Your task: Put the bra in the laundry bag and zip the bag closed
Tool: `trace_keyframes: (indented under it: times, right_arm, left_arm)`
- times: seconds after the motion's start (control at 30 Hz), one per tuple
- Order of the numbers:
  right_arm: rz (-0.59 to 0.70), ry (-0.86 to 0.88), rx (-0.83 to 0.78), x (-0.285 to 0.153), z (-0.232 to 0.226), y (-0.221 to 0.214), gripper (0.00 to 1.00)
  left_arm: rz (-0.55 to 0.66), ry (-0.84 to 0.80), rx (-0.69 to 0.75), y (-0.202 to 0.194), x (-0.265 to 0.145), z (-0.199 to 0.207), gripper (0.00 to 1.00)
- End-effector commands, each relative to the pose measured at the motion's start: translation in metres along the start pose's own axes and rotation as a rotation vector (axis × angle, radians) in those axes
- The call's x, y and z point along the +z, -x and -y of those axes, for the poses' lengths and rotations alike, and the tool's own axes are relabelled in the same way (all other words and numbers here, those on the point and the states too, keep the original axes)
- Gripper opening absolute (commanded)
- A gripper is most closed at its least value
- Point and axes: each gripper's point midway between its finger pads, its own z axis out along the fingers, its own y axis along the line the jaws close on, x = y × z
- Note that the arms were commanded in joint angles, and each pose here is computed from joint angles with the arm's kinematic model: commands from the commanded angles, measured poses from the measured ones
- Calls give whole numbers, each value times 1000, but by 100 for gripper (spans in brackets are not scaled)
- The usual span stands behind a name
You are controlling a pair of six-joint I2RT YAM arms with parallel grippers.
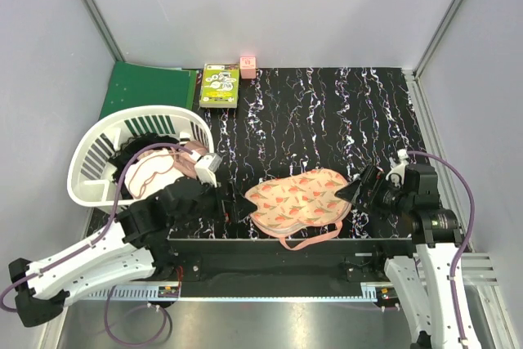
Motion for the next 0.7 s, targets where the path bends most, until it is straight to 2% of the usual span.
trace_keyframes:
  times: [0.0, 0.07, 0.2, 0.43, 0.5, 0.53, 0.57, 0.67]
  right_arm:
    - [-70, 31, -43, -1, -8, -5, 100]
    - [-122, 41, -34, 3, -10, -8, 100]
    - [-105, 15, -71, 3, -16, 0, 100]
    - [-177, -72, -158, 24, -27, 2, 100]
    - [-235, -64, -224, 32, -42, -16, 100]
    - [-245, -125, -250, 43, -37, -20, 100]
    - [-307, -104, -333, 46, -49, -45, 100]
    - [-345, -160, -418, 71, -59, -74, 100]
  left_arm:
    - [127, -56, 11, 33, -2, 23, 99]
    - [146, -74, 14, 34, -4, 24, 99]
    - [152, -115, 33, 30, -11, 25, 99]
    - [153, -107, 48, 23, -28, 14, 99]
    - [156, -118, 25, 20, -31, 13, 99]
    - [158, -122, 17, 19, -36, 11, 99]
    - [161, -124, 9, 18, -38, 10, 99]
    - [153, -115, -2, 11, -43, 2, 99]
